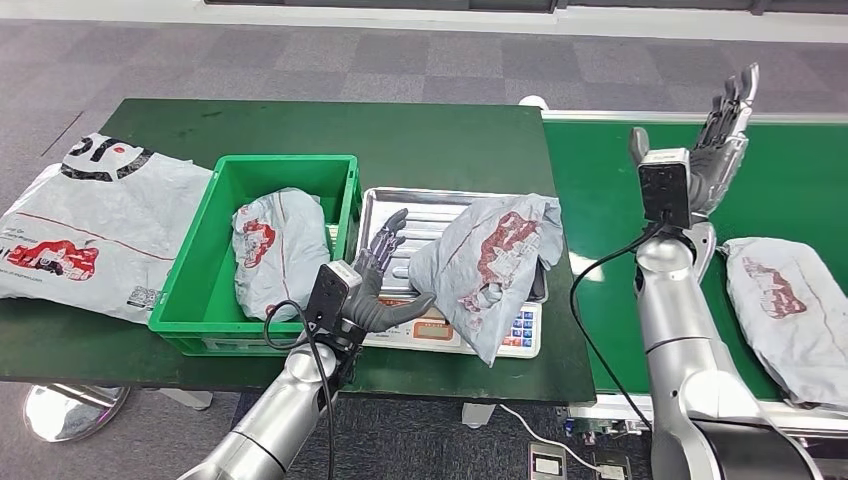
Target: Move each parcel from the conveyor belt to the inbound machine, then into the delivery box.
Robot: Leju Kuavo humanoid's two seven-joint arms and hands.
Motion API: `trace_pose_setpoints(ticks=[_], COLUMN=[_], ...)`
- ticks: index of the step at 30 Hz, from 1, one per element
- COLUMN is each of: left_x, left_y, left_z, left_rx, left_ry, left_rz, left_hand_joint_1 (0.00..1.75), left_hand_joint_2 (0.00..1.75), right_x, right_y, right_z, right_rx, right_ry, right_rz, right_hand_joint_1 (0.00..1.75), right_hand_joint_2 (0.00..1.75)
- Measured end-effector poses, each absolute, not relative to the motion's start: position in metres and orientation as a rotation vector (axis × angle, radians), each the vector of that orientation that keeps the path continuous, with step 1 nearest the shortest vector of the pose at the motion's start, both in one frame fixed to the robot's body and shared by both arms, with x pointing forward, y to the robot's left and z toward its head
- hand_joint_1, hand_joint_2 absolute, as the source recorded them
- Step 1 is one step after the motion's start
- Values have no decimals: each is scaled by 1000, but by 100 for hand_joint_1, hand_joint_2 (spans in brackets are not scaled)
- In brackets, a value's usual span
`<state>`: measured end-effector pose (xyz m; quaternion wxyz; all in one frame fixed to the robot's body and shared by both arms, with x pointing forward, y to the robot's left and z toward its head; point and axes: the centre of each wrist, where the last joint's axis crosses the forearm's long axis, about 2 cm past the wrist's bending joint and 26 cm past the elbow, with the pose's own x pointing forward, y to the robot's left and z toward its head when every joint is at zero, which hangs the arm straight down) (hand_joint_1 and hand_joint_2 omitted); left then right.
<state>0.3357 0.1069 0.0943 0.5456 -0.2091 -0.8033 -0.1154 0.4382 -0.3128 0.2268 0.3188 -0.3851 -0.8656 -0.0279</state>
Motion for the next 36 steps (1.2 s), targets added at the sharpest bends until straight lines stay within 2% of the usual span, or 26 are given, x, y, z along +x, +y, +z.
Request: trace_pose_setpoints(ticks=[36], left_x=[336], left_y=[107], left_z=[94], left_rx=[-488], left_ry=[-1907], left_rz=[-270], left_hand_joint_1=[0], left_hand_joint_2=[175], right_x=[433], right_y=[-317], right_z=[224], right_rx=[-1006], right_ry=[-2278], right_rz=[-113], right_hand_joint_1=[0], right_hand_joint_2=[175])
